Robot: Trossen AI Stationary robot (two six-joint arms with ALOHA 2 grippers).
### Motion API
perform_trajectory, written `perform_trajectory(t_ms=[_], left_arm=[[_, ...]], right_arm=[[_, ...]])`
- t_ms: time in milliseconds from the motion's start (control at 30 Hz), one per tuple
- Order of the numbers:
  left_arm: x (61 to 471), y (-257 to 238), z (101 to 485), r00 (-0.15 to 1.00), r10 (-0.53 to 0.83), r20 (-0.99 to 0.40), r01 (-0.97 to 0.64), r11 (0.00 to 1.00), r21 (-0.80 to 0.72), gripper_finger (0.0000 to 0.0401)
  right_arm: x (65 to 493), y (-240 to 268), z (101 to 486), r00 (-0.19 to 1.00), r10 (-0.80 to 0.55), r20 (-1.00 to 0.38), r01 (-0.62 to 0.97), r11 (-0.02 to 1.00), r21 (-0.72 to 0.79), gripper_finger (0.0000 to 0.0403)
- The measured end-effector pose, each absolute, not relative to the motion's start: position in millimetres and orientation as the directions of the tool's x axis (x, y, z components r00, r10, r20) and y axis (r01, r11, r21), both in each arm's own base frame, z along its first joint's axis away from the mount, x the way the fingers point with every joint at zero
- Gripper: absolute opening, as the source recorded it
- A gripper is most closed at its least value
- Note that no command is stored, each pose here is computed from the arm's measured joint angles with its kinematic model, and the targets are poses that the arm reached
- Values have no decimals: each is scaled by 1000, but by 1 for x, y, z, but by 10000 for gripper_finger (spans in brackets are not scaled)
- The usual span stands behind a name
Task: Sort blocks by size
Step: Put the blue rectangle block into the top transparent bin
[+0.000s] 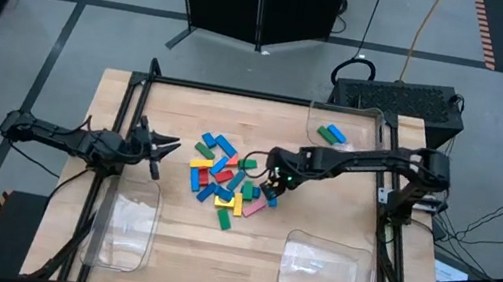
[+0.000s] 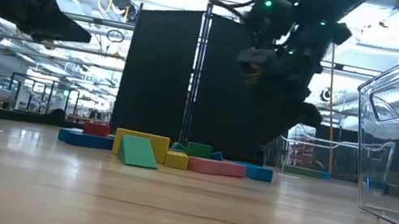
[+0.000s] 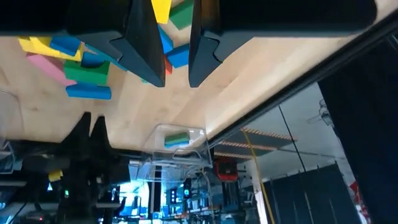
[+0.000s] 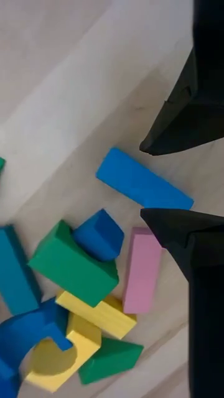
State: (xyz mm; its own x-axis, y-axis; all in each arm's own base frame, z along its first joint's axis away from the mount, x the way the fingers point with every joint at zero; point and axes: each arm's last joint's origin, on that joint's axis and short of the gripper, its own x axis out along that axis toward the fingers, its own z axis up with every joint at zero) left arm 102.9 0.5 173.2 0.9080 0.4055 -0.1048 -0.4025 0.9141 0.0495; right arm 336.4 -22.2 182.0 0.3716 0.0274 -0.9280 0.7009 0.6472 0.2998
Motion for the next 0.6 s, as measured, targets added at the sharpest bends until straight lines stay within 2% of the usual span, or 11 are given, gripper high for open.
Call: perform_trajectory(t_ms=[300,467,600], left_arm=[[103,0,176,913,398,-85,-394,917,63,75],[104,0,176,918,388,-81,-384,921,58,75],[104,-1,176,931,355,-82,-352,935,52,75]], right_arm=[[361,-21,166,290,28,-957,724,647,239,144],[358,-21,153,202,15,-979,756,633,165,144],[359,-19,151,191,3,-982,770,620,151,144]])
